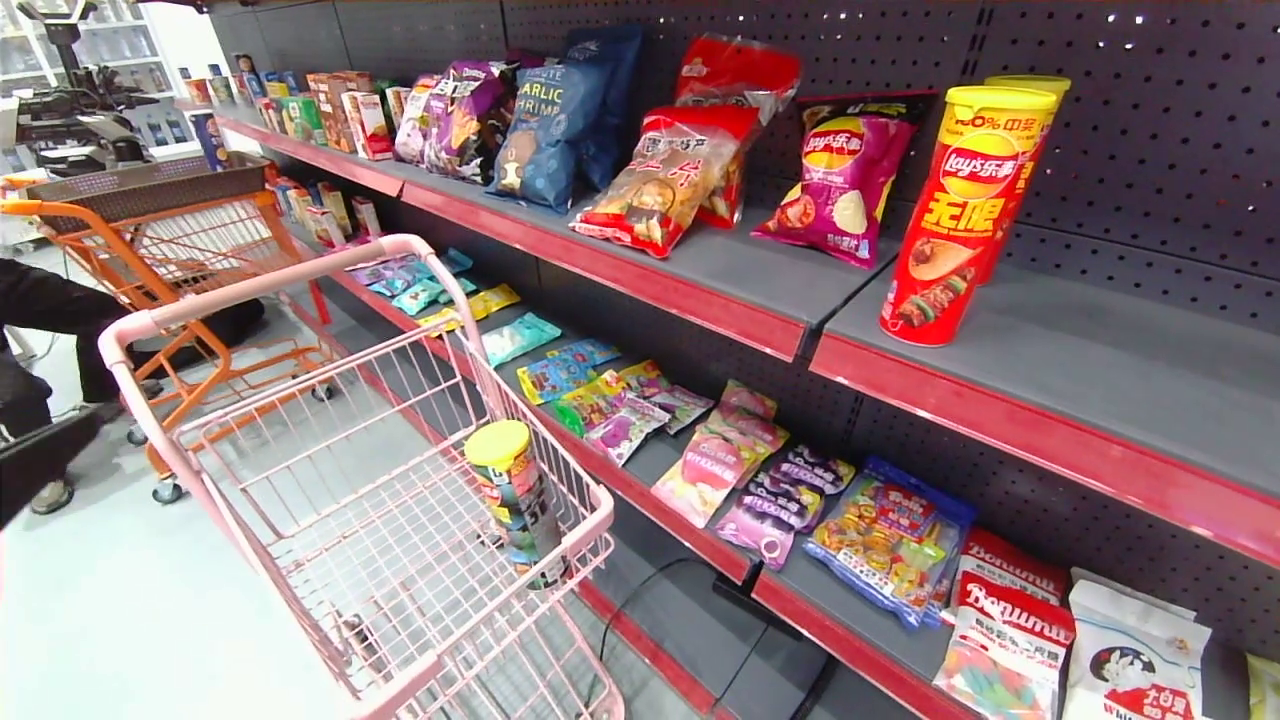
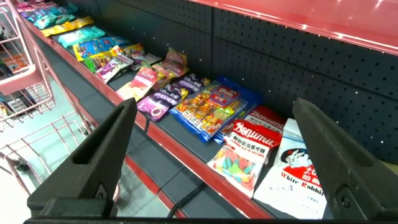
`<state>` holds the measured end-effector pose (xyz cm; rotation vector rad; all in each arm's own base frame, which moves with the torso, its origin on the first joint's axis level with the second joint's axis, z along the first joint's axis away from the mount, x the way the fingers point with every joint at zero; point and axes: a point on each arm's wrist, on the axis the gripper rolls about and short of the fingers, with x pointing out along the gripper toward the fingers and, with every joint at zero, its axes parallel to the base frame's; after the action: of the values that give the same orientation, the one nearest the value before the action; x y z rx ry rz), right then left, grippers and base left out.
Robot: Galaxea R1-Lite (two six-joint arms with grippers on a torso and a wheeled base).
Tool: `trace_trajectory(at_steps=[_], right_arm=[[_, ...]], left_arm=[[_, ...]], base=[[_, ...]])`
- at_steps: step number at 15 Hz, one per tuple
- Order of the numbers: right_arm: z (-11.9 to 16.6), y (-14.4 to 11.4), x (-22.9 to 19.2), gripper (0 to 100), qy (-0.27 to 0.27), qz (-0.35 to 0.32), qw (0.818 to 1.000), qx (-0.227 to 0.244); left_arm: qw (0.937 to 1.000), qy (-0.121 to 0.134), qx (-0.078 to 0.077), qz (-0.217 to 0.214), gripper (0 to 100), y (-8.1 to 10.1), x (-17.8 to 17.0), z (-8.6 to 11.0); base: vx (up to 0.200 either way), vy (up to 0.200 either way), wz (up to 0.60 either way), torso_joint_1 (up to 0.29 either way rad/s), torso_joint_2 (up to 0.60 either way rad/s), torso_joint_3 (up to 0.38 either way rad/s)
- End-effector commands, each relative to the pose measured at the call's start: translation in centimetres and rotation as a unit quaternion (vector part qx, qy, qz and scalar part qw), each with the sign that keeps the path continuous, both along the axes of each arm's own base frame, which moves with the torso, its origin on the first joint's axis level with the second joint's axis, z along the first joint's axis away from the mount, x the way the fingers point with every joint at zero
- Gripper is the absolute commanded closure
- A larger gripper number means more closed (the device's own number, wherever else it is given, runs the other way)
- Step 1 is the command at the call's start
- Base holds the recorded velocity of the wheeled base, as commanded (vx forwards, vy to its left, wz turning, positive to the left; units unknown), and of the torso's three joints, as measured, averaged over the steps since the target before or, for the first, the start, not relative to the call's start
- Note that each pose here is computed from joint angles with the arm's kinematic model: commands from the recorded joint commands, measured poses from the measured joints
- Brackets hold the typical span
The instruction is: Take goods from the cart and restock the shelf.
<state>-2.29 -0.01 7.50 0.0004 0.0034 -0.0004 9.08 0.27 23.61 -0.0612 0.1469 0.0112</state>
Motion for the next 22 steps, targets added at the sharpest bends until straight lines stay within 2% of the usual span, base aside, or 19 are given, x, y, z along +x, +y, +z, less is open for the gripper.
trace_trajectory(at_steps=[1, 2, 3, 4, 6, 8, 9, 10, 11, 12, 13, 14, 18, 22], right_arm=[[0.0, 0.0, 0.0, 0, 0.001, 0.0, 1.0, 0.0], [0.0, 0.0, 0.0, 0, 0.001, 0.0, 1.0, -0.001], [0.0, 0.0, 0.0, 0, 0.001, 0.0, 1.0, -0.001], [0.0, 0.0, 0.0, 0, 0.001, 0.0, 1.0, -0.002], [0.0, 0.0, 0.0, 0, 0.001, 0.0, 1.0, -0.002], [0.0, 0.0, 0.0, 0, 0.001, 0.0, 1.0, -0.002], [0.0, 0.0, 0.0, 0, 0.001, 0.0, 1.0, -0.002], [0.0, 0.0, 0.0, 0, 0.001, 0.0, 1.0, -0.002], [0.0, 0.0, 0.0, 0, 0.001, 0.0, 1.0, -0.002], [0.0, 0.0, 0.0, 0, 0.001, 0.0, 1.0, -0.002], [0.0, 0.0, 0.0, 0, 0.001, 0.0, 1.0, -0.002], [0.0, 0.0, 0.0, 0, 0.001, 0.0, 1.0, -0.002], [0.0, 0.0, 0.0, 0, 0.001, 0.0, 1.0, -0.003], [0.0, 0.0, 0.0, 0, 0.001, 0.0, 1.0, -0.003]], left_arm=[[0.9843, 0.156, 0.004, -0.083, 0, 0.4, 11.8, -7.0], [0.9804, 0.173, 0.007, -0.094, 0, 0.4, 12.8, -8.4], [0.9804, 0.173, 0.007, -0.094, 0, 0.4, 12.8, -8.4], [0.9723, 0.198, 0.005, -0.124, 0, 0.3, 15.7, -12.8], [0.965, 0.19, 0.004, -0.181, 0, -1.4, 17.4, -14.8], [0.9532, 0.199, 0.001, -0.228, 0, -2.8, 18.2, -16.5], [0.9515, 0.199, 0.002, -0.235, 0, -2.8, 18.4, -16.8], [0.9471, 0.2, 0.023, -0.25, 0, -2.9, 19.3, -18.4], [0.9453, 0.186, 0.037, -0.266, 0, -3.1, 19.9, -19.3], [0.9452, 0.183, 0.039, -0.268, 0, -3.2, 19.9, -19.4], [0.9412, 0.159, 0.044, -0.295, 0, -5.0, 20.7, -20.2], [0.9398, 0.155, 0.046, -0.301, 0, -5.5, 21.1, -20.4], [0.9365, 0.141, 0.049, -0.317, 0, -6.8, 22.9, -20.9], [0.9365, 0.124, 0.053, -0.324, 0, -7.7, 24.4, -20.9]], base=[[0.0, 0.0, 0.0, 0.0, 0.0, 0.0], [0.0, 0.0, 0.0, 0.0, 0.0, 0.0], [0.0, 0.0, 0.0, 0.0, 0.0, 0.0], [0.0, 0.0, 0.0, 0.0, 0.0, 0.0], [0.0, 0.0, 0.0, 0.0, 0.0, 0.0], [0.0, 0.0, 0.0, 0.0, 0.0, 0.0], [0.0, 0.0, 0.0, 0.0, 0.0, 0.0], [0.0, 0.0, 0.0, 0.0, 0.0, 0.0], [0.0, 0.0, 0.0, 0.0, 0.0, 0.0], [0.0, 0.0, 0.0, 0.0, 0.0, 0.0], [0.0, 0.0, 0.0, 0.0, 0.0, 0.0], [0.0, 0.0, 0.0, 0.0, 0.0, 0.0], [0.0, 0.0, 0.0, 0.0, 0.0, 0.0], [0.0, 0.0, 0.0, 0.0, 0.0, 0.0]])
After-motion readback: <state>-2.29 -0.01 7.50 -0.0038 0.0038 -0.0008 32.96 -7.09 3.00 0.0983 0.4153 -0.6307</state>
